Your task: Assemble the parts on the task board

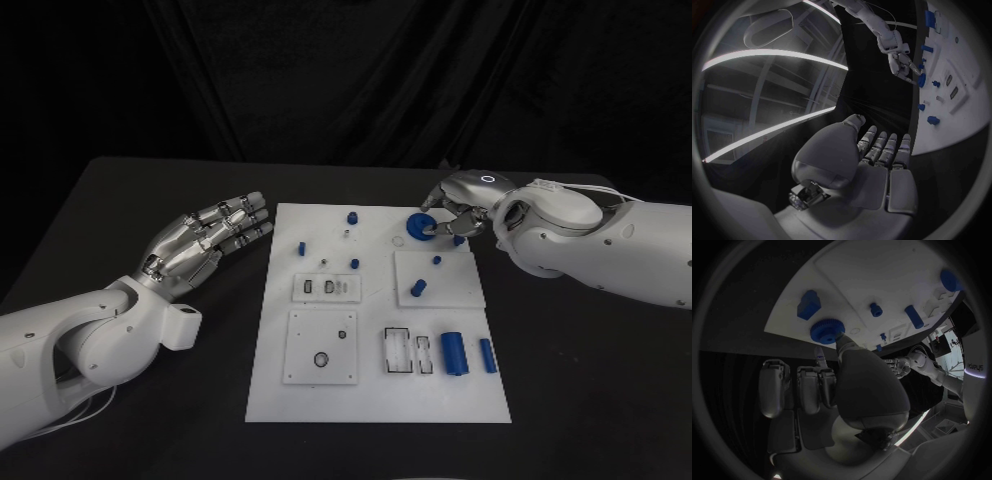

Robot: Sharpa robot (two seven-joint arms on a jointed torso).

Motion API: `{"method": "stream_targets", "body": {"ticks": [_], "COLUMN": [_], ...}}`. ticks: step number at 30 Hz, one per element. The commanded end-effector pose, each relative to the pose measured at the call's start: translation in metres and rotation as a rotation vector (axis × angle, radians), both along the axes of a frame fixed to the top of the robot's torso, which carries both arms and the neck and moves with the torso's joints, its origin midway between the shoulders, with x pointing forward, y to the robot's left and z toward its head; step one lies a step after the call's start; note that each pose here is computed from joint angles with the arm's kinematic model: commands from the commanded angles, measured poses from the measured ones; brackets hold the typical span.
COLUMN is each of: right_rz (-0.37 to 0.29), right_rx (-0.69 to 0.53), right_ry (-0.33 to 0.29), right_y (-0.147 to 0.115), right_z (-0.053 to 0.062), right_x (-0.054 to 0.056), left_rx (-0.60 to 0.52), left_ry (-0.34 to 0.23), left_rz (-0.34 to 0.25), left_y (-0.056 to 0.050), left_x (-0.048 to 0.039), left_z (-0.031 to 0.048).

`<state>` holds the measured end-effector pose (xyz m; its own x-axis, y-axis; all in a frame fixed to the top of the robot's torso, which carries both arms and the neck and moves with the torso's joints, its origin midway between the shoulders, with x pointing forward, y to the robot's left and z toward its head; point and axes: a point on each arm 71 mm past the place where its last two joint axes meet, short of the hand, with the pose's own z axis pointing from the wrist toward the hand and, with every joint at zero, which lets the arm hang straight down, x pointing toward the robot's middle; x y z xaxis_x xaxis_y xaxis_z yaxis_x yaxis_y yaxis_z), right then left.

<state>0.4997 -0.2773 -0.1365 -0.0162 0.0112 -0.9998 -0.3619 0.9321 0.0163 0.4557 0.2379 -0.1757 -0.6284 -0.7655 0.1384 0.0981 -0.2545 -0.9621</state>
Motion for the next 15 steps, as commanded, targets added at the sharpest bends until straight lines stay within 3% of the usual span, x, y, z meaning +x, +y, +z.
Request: {"method": "stream_targets", "body": {"ticks": [1,15], "right_rz": [-0.026,-0.015], "right_rx": [-0.012,-0.031], "right_ry": [0.017,0.028], "right_y": [-0.0017,0.0018], "right_z": [-0.0037,-0.0112], "right_x": [0.0012,0.0030], "left_rx": [-0.131,-0.130], "left_ry": [-0.140,-0.136], "left_rz": [0.010,0.007], "left_y": [0.0026,0.0030], "left_x": [-0.0024,-0.0017], "left_z": [0.0134,0.0129]}}
